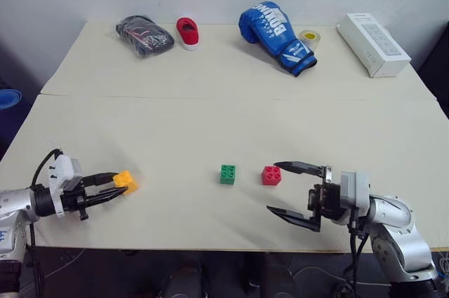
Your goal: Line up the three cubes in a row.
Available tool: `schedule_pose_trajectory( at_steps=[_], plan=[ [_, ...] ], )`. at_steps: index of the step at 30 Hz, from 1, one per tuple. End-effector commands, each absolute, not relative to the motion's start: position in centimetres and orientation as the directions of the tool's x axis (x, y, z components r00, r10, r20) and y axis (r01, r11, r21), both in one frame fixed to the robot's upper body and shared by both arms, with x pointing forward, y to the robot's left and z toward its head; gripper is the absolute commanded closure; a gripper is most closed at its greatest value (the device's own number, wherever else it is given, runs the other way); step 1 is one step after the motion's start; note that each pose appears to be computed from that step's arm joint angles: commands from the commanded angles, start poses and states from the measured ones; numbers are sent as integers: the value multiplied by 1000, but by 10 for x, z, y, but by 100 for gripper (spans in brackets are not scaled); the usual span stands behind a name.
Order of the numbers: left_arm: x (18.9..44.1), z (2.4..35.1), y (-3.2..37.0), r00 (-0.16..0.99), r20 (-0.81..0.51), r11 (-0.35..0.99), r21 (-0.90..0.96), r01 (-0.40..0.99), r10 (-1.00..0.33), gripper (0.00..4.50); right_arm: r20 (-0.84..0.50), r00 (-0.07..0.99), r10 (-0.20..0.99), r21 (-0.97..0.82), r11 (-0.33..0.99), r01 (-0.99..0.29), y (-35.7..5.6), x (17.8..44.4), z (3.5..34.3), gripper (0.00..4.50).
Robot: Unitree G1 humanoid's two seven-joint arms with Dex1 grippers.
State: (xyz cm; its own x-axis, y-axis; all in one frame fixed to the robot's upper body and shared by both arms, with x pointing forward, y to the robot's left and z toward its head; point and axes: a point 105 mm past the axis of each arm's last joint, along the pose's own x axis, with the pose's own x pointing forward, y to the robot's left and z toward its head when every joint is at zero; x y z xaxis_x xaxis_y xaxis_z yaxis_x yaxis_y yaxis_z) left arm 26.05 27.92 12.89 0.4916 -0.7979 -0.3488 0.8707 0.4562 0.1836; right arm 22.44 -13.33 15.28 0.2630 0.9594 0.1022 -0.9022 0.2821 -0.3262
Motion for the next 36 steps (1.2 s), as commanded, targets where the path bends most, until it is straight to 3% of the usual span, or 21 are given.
schedule_pose_trajectory(
  at_steps=[1, 3, 6, 10, 21, 30, 31, 36],
  plan=[
    [273, 146, 246, 339, -376, 257, 253, 933, -862, 303, 96, 260, 961, -325, 277, -904, -142, 219, 162, 0],
    [285, 146, 228, 269, -407, 173, 256, 951, -873, 303, 58, 270, 961, -312, 275, -909, -150, 218, 157, 0],
    [303, 152, 202, 211, -348, 137, 225, 965, -914, 303, 19, 288, 957, -305, 280, -910, -156, 216, 150, 0],
    [306, 136, 183, 84, -448, -29, 239, 971, -890, 303, 25, 312, 950, -295, 305, -906, -157, 214, 148, 0],
    [318, 122, 168, 56, -461, -68, 247, 967, -885, 303, 44, 372, 927, -264, 369, -891, -156, 204, 147, 0],
    [325, 117, 163, 35, -476, -94, 246, 965, -879, 303, 21, 396, 918, -274, 386, -881, -166, 211, 146, 0],
    [323, 117, 163, 21, -477, -103, 234, 967, -878, 229, 19, 397, 918, -274, 386, -881, -167, 212, 146, 0],
    [323, 138, 177, 103, -407, -35, 318, 948, -907, 88, 18, 405, 914, -303, 391, -869, -173, 220, 153, 0]
  ],
)
